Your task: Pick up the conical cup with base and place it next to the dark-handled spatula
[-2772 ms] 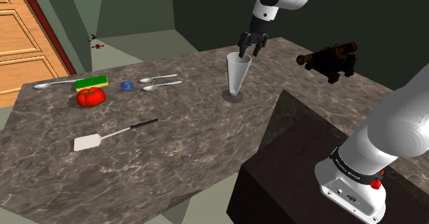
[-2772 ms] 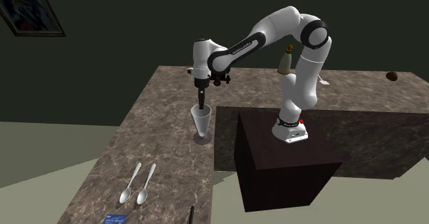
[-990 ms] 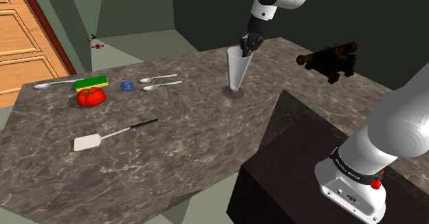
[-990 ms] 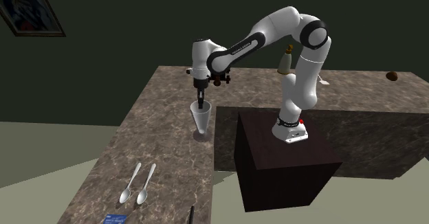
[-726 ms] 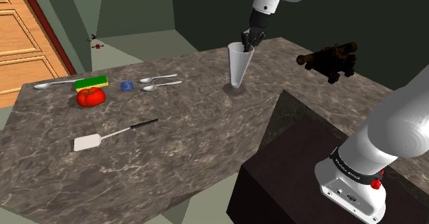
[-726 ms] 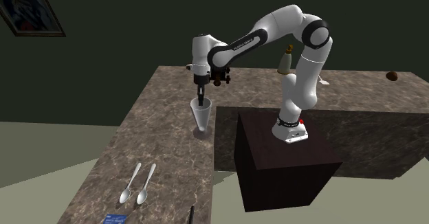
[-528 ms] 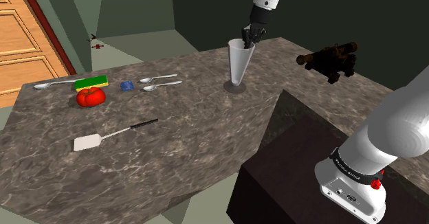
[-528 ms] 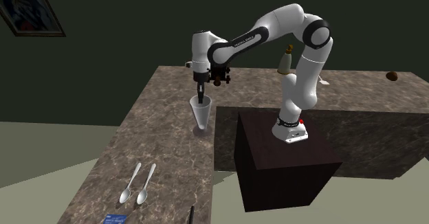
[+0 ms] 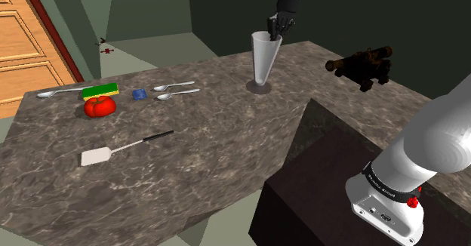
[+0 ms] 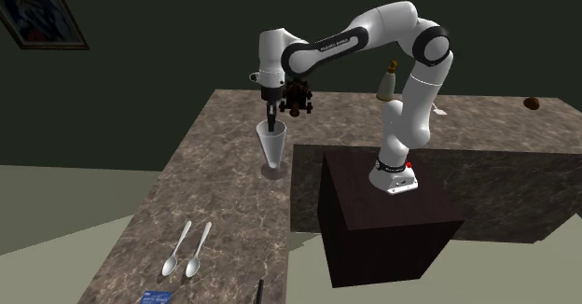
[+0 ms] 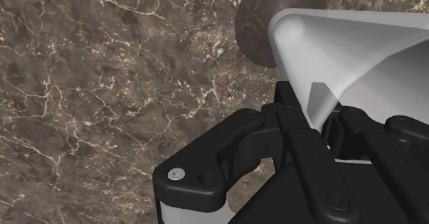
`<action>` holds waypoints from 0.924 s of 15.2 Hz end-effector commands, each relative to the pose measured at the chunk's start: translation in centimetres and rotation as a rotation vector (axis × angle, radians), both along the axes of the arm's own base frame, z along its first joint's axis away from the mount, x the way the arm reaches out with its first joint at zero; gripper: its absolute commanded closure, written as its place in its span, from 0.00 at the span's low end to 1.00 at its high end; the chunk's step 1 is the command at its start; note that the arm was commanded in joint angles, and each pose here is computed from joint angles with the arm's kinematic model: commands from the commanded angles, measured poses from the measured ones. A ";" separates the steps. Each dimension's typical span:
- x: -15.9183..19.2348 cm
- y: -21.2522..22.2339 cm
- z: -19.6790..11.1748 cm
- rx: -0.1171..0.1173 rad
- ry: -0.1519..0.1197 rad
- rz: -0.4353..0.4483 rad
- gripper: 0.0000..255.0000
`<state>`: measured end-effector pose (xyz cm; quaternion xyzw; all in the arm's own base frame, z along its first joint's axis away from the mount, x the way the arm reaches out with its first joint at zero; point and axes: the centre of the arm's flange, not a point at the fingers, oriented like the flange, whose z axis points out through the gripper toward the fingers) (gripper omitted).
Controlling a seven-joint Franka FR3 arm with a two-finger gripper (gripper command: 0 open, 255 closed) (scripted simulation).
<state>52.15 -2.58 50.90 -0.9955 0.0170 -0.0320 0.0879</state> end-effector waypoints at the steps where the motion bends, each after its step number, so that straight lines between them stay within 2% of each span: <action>1: 0.0 0.0 1.1 0.000 0.000 0.000 1.00; 14: 0.0 0.0 8.0 0.000 0.000 0.000 1.00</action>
